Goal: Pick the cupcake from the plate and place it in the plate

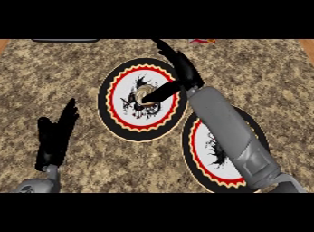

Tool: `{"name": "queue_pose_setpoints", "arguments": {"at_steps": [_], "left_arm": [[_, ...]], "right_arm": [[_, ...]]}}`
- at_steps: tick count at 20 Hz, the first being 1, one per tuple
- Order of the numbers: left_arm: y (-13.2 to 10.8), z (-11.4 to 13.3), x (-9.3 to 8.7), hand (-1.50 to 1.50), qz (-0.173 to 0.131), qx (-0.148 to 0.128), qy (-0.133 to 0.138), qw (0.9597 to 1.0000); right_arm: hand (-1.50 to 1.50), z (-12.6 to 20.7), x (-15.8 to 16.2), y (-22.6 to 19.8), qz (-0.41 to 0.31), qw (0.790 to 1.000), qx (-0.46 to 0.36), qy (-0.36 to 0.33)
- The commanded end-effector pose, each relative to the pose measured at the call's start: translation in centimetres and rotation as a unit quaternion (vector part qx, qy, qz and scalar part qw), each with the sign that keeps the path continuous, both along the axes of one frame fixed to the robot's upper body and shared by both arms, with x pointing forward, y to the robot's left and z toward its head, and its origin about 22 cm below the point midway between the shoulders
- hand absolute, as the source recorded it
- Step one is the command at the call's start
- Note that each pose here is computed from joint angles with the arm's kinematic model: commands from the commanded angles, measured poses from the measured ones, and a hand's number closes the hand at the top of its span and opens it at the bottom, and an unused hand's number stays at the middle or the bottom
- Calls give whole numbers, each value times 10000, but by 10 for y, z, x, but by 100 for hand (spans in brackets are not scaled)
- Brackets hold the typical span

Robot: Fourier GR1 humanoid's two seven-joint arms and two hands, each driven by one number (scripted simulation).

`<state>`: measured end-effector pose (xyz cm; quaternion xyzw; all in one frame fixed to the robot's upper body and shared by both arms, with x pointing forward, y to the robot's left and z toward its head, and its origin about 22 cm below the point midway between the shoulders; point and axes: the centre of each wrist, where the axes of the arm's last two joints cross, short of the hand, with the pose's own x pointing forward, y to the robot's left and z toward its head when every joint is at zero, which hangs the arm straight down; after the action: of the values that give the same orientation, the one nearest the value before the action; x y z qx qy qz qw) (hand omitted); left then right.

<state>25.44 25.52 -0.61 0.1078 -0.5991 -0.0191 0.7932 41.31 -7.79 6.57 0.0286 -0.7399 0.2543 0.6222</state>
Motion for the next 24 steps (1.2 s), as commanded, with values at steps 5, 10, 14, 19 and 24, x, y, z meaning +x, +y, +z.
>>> {"name": "queue_pose_setpoints", "arguments": {"at_steps": [5,10,14,19,24], "left_arm": [[-20,-11,4,0,-30,98,-33,9999],[-14,-3,-15,0,-106,-32,11,9999],[1,-3,7,0,49,75,-8,10000],[-30,0,-8,0,-7,-75,-26,10000],[-10,-1,-11,0,40,-17,-12,10000]], "right_arm": [[-150,-22,-10,4,317,9985,401,-170],[-150,-31,-2,-8,288,9986,392,-225],[-150,-44,-9,-6,153,9998,72,-93],[-150,-45,-4,-9,-90,9997,-175,-159],[-150,-45,2,-18,-195,9993,-309,-109]]}}
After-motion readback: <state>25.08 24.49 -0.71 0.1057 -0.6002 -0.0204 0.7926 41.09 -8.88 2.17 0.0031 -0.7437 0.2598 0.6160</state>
